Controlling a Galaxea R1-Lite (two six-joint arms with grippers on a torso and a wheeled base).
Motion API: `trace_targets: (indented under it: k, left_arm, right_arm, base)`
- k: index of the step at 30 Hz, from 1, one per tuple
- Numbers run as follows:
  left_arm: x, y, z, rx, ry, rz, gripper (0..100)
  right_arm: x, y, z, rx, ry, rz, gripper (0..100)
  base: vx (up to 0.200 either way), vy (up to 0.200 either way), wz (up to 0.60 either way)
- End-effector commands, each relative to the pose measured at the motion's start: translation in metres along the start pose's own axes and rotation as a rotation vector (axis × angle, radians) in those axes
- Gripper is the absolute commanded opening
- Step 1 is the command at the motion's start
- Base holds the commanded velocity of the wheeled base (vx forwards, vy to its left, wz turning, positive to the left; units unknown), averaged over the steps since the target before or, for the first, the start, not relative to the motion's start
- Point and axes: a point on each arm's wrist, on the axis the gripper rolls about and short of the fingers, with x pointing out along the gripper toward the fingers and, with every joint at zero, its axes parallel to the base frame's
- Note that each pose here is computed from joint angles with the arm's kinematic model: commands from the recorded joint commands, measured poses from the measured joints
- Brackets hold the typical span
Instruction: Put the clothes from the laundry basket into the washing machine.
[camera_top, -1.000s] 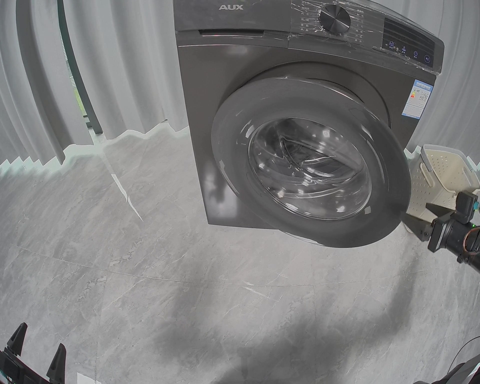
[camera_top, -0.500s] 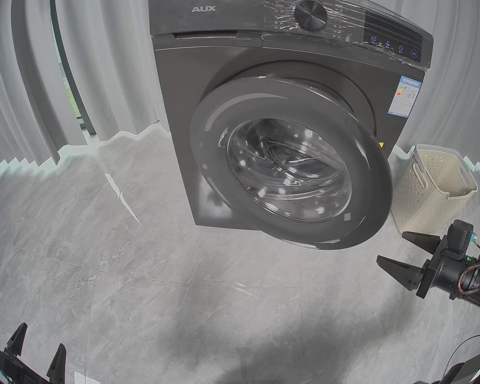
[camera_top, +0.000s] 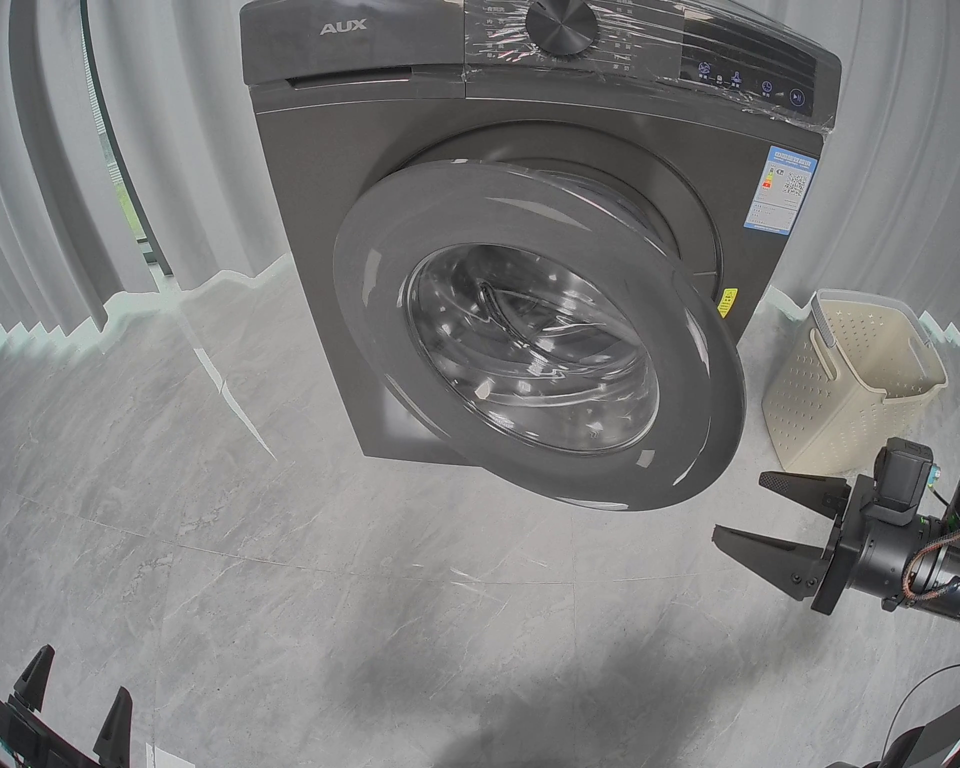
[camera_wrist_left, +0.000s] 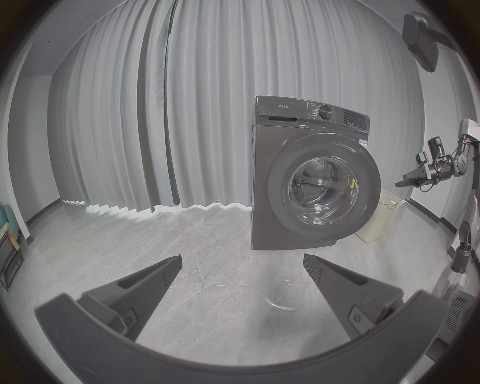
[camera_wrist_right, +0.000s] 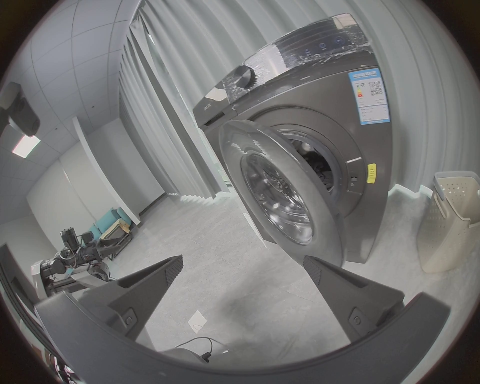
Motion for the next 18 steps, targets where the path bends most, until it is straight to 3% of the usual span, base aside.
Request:
trace_targets:
  k: [1,5,13,18]
  left_arm:
    - [0.0,0.0,-0.005,-0.001,0.001,0.001,100]
    - [0.0,0.0,-0.005,0.001,0.001,0.001,100]
    - [0.0,0.0,-0.005,-0.004,0.002,0.003,100]
    - [0.0,0.0,-0.005,-0.005,0.001,0.001,100]
  right_arm:
    - [0.007,0.002,-0.003,0.015,0.018,0.02,100]
    - [0.014,0.004,-0.005,0.036,0.015,0.038,100]
    - [0.032,0.008,-0.006,0.038,-0.017,0.079,100]
    - [0.038,0.012,-0.004,0.047,-0.038,0.105,100]
  base:
    - [0.0,-0.2,0.0]
    - [0.0,-0.2,0.0]
    - [0.0,0.0,0.0]
    - [0.2,0.0,0.0]
